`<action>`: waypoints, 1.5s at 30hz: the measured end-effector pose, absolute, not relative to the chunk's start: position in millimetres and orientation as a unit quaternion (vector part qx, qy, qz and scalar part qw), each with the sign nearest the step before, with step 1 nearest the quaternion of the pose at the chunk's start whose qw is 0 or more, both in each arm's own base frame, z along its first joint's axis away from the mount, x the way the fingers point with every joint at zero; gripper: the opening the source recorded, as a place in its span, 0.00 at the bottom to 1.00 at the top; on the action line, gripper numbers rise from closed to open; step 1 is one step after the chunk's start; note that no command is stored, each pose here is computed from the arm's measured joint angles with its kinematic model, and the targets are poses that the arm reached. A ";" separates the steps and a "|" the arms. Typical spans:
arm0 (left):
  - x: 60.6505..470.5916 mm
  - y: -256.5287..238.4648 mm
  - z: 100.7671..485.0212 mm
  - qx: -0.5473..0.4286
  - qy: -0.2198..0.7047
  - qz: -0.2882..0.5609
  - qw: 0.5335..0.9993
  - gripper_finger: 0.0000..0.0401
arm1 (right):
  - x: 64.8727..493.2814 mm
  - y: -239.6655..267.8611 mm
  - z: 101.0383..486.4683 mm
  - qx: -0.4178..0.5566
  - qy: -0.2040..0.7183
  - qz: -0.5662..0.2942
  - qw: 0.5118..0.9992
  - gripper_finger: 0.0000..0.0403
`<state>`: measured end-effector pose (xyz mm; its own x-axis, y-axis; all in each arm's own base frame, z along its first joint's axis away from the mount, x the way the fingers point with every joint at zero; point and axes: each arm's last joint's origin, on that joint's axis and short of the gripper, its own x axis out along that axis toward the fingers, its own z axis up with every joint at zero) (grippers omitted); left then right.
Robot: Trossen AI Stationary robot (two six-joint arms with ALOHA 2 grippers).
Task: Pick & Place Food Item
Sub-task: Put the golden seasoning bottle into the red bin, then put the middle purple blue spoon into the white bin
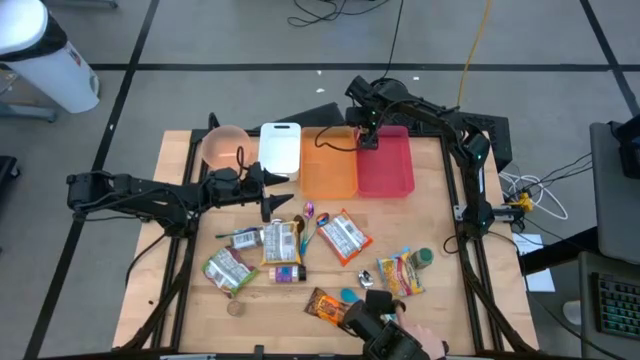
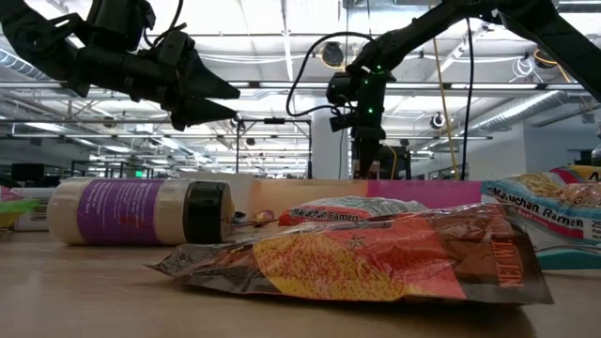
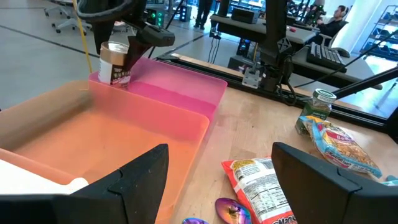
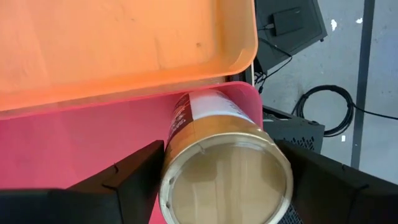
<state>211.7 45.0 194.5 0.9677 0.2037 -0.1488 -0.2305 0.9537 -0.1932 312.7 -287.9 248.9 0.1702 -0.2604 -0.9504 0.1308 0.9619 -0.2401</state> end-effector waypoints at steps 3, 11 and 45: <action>211.7 45.0 194.5 -0.105 0.064 0.110 0.986 0.72 | 312.7 -287.9 248.9 -0.051 0.631 -0.128 0.763 0.74; 211.7 45.0 194.6 -0.105 0.063 0.110 0.986 0.72 | 312.7 -288.0 249.1 -0.051 0.631 -0.131 0.763 0.76; 212.0 44.0 194.8 -0.103 0.065 0.092 0.988 0.72 | 307.9 -248.5 308.6 -0.127 0.610 -0.157 0.766 0.78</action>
